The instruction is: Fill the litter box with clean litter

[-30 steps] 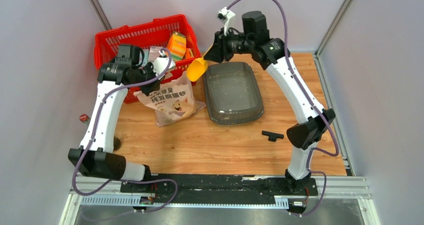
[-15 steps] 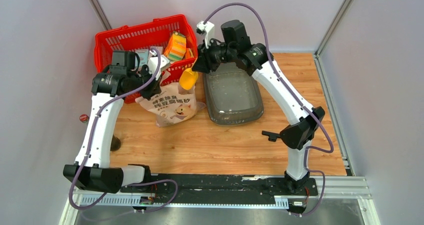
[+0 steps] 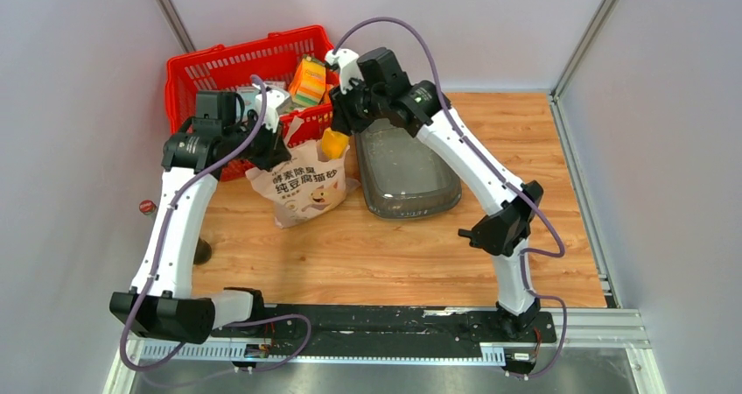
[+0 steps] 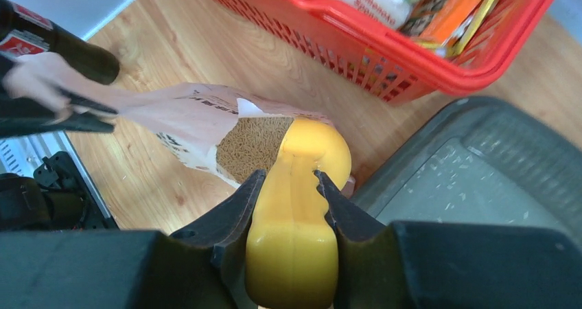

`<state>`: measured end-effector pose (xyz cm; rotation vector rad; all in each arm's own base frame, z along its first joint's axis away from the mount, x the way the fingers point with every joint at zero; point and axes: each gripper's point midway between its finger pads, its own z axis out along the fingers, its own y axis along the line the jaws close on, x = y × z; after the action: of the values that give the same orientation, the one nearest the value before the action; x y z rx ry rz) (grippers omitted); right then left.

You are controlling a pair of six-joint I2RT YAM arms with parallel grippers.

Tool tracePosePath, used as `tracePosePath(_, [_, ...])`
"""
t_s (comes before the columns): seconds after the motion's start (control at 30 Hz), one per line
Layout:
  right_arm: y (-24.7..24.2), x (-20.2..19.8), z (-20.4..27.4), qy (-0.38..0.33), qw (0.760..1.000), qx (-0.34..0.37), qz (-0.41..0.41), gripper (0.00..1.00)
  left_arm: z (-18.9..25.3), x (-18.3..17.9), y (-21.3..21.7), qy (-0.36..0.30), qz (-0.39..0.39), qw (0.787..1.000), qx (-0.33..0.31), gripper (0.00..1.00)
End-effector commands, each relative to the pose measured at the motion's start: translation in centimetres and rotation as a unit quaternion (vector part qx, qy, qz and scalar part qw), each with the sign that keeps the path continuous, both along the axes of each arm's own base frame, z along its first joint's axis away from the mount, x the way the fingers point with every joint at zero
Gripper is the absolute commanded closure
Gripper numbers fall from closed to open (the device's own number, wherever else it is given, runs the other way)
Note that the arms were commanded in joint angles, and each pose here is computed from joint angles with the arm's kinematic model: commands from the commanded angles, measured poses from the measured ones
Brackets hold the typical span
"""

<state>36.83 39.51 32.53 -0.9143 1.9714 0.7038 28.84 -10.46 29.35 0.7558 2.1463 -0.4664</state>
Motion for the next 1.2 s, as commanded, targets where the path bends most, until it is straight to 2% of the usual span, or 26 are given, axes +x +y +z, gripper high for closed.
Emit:
tracePosePath(0.0, [0.6, 0.2, -2.6, 0.031, 0.998, -0.023, -0.057, 1.00, 7.6, -0.3, -3.1, -0.128, -0.024, 0.985, -0.110, 1.00])
tracePosePath(0.23, [1.1, -0.4, -6.2, 0.027, 0.993, -0.081, -0.077, 1.00, 7.9, 0.6, -3.3, -0.150, -0.015, 0.981, -0.122, 1.00])
tracePosePath(0.37, [0.4, 0.9, -8.6, 0.021, 0.987, -0.118, -0.103, 1.00, 7.7, 0.5, -3.2, -0.161, -0.017, 0.980, -0.119, 1.00])
tracePosePath(0.6, [0.1, 0.5, -15.2, 0.090, 0.979, -0.157, -0.096, 1.00, 7.6, 0.4, -3.2, -0.167, -0.020, 0.979, -0.116, 1.00])
tracePosePath(0.73, [0.7, -2.0, -18.4, 0.200, 0.968, -0.135, -0.065, 1.00, 7.3, 0.4, -3.1, -0.172, -0.023, 0.980, -0.103, 1.00])
tracePosePath(0.83, [0.6, -3.2, -19.8, 0.243, 0.959, -0.129, -0.062, 1.00, 6.8, 0.5, -3.2, -0.173, -0.031, 0.980, -0.091, 1.00])
tracePosePath(0.87, [0.8, -4.4, -20.4, 0.280, 0.951, -0.118, -0.053, 1.00, 6.5, 0.6, -3.3, -0.170, -0.034, 0.981, -0.087, 1.00])
tracePosePath(0.97, [1.8, -5.6, -20.5, 0.330, 0.939, -0.085, -0.041, 1.00, 5.7, 0.5, -3.8, -0.165, -0.052, 0.982, -0.078, 1.00])
tracePosePath(1.1, [3.6, -4.9, -19.6, 0.382, 0.923, -0.020, -0.039, 1.00, 4.8, 0.3, -4.3, -0.157, -0.061, 0.983, -0.074, 1.00])
tracePosePath(1.17, [4.5, -5.4, -18.7, 0.409, 0.913, 0.011, -0.006, 1.00, 4.5, 0.2, -4.3, -0.151, -0.062, 0.984, -0.075, 1.00])
